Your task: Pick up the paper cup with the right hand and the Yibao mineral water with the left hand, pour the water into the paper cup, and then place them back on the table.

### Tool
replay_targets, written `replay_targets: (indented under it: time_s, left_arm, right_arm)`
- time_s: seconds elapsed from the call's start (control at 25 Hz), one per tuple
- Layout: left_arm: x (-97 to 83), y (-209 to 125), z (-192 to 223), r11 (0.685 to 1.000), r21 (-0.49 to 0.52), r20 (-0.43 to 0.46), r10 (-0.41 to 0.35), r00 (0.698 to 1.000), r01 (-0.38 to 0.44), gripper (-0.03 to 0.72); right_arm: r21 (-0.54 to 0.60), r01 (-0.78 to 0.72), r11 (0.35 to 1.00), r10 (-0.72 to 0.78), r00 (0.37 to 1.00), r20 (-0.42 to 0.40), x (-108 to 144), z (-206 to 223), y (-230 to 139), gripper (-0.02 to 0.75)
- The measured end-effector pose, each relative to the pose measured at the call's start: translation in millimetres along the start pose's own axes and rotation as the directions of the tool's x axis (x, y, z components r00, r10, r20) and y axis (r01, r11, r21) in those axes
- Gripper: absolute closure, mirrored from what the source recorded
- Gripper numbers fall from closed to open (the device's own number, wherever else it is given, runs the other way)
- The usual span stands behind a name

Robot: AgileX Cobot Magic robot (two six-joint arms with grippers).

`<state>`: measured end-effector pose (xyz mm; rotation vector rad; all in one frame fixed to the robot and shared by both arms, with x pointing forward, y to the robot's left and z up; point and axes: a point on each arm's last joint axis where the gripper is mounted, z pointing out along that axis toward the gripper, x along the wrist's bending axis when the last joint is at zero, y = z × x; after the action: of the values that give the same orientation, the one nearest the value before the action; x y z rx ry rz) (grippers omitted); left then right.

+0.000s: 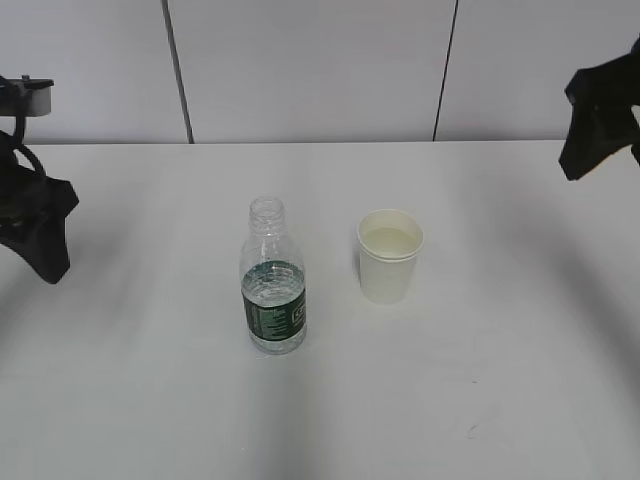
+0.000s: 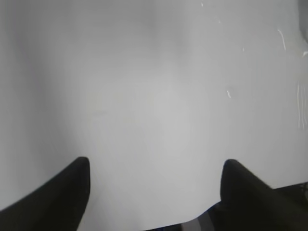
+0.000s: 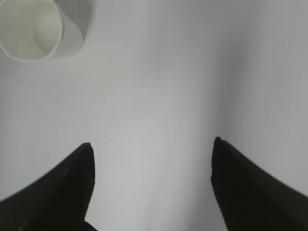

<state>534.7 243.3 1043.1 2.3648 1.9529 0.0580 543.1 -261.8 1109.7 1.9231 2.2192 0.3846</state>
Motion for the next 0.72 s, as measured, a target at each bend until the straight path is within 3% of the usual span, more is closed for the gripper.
replay_targets:
  time_s: [0.24,0.52,0.72]
  left_arm:
    - [-0.4,-36,-24,0.998,-0.066,0.0,-0.02,1.0,0.02,0.177]
    - [-0.8,-82,-61,0.976,-0.206,0.011,-0.07,0.997,0.071,0.177]
    - [-0.4,-115,-65,0.967,-0.241,0.01,-0.078,0.997,0.079,0.177]
  right_arm:
    - [0.048,0.007,0.999,-0.008,1.0,0.023,-1,-1,-42,0.153]
    - [-0.007,0.014,1.0,-0.014,0.999,0.034,1,-25,-87,0.153]
    - [-0.046,0.024,0.999,-0.022,0.999,0.047,1,-37,-114,0.153]
